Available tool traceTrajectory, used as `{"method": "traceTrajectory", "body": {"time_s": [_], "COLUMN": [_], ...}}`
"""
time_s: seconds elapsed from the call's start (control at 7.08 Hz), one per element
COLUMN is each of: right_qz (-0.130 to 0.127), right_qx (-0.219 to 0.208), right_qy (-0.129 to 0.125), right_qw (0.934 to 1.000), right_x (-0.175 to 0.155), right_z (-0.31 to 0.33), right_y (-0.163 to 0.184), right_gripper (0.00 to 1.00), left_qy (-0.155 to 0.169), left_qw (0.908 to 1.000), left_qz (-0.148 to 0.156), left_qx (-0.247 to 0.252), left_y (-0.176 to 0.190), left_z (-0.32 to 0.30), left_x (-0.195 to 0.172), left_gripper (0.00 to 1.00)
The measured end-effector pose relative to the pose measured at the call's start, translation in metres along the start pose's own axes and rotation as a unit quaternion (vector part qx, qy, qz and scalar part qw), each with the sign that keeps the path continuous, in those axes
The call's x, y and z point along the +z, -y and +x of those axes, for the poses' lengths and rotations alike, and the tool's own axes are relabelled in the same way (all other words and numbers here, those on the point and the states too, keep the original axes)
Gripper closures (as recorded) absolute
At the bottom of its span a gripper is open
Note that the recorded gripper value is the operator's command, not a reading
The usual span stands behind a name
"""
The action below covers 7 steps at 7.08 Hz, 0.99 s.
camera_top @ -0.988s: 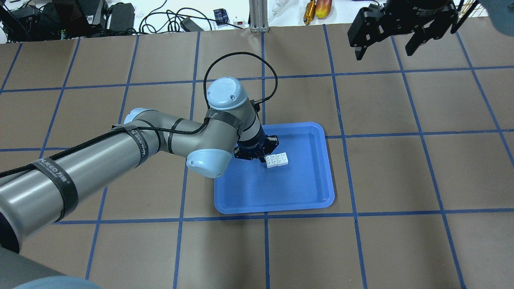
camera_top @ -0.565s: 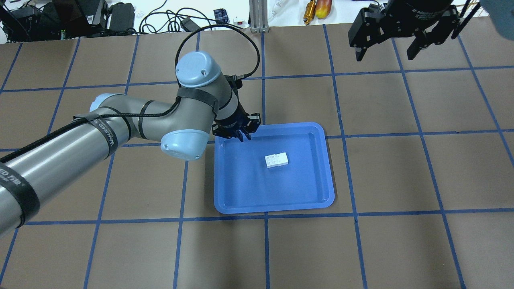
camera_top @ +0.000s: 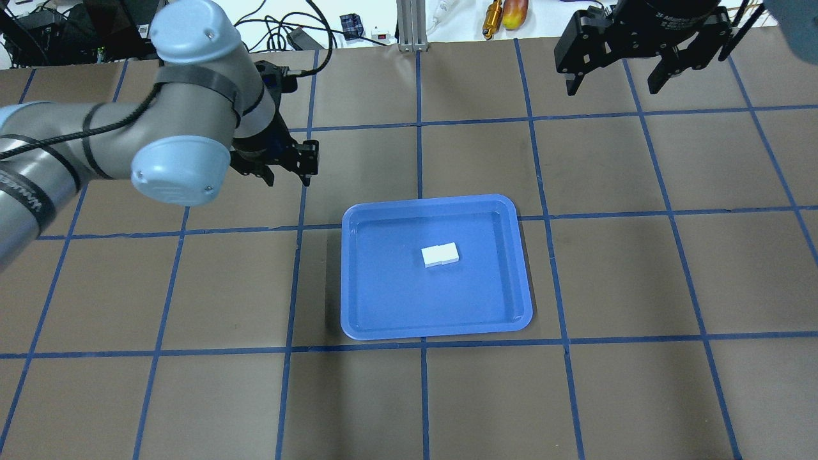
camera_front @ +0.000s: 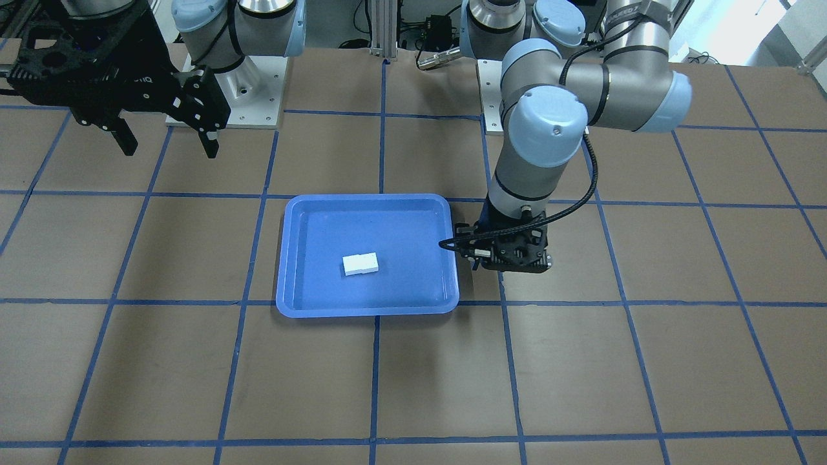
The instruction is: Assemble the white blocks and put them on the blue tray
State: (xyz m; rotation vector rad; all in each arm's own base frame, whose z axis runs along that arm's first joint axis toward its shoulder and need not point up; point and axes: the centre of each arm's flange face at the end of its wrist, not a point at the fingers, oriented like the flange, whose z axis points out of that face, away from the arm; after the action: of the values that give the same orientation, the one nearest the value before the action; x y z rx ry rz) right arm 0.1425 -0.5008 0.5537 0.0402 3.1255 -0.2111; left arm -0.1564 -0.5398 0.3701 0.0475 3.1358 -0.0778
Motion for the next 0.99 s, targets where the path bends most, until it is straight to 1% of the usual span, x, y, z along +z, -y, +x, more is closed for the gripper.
{"method": "traceTrajectory", "body": {"time_s": [0.14, 0.28, 0.42, 0.56, 0.71, 0.99], "right_qz": [0.000, 0.000, 0.000, 0.000, 0.000, -0.001], "right_qx": [0.000, 0.000, 0.000, 0.002, 0.005, 0.007], "right_qy": [0.000, -0.001, 0.000, 0.000, 0.001, 0.000], "right_qw": [1.0000, 1.0000, 1.0000, 1.0000, 1.0000, 1.0000], "right_x": [0.000, 0.000, 0.000, 0.000, 0.000, 0.003], "right_z": [0.000, 0.000, 0.000, 0.000, 0.000, 0.000], "right_y": [0.000, 0.000, 0.000, 0.000, 0.001, 0.002], "right_gripper": [0.00, 0.00, 0.00, 0.00, 0.00, 0.00], "left_qy": [0.001, 0.002, 0.002, 0.000, -0.004, -0.015], "left_qw": [0.9999, 0.9998, 0.9997, 0.9995, 0.9993, 0.9991], "left_qz": [-0.013, -0.007, 0.008, 0.017, 0.022, 0.025], "left_qx": [-0.009, -0.016, -0.022, -0.025, -0.028, -0.032], "left_y": [-0.001, -0.001, -0.006, -0.015, -0.021, -0.023], "left_z": [-0.014, -0.024, -0.031, -0.034, -0.036, -0.039], "left_x": [-0.035, -0.072, -0.106, -0.130, -0.141, -0.145], "left_gripper": [0.00, 0.00, 0.00, 0.00, 0.00, 0.00]}}
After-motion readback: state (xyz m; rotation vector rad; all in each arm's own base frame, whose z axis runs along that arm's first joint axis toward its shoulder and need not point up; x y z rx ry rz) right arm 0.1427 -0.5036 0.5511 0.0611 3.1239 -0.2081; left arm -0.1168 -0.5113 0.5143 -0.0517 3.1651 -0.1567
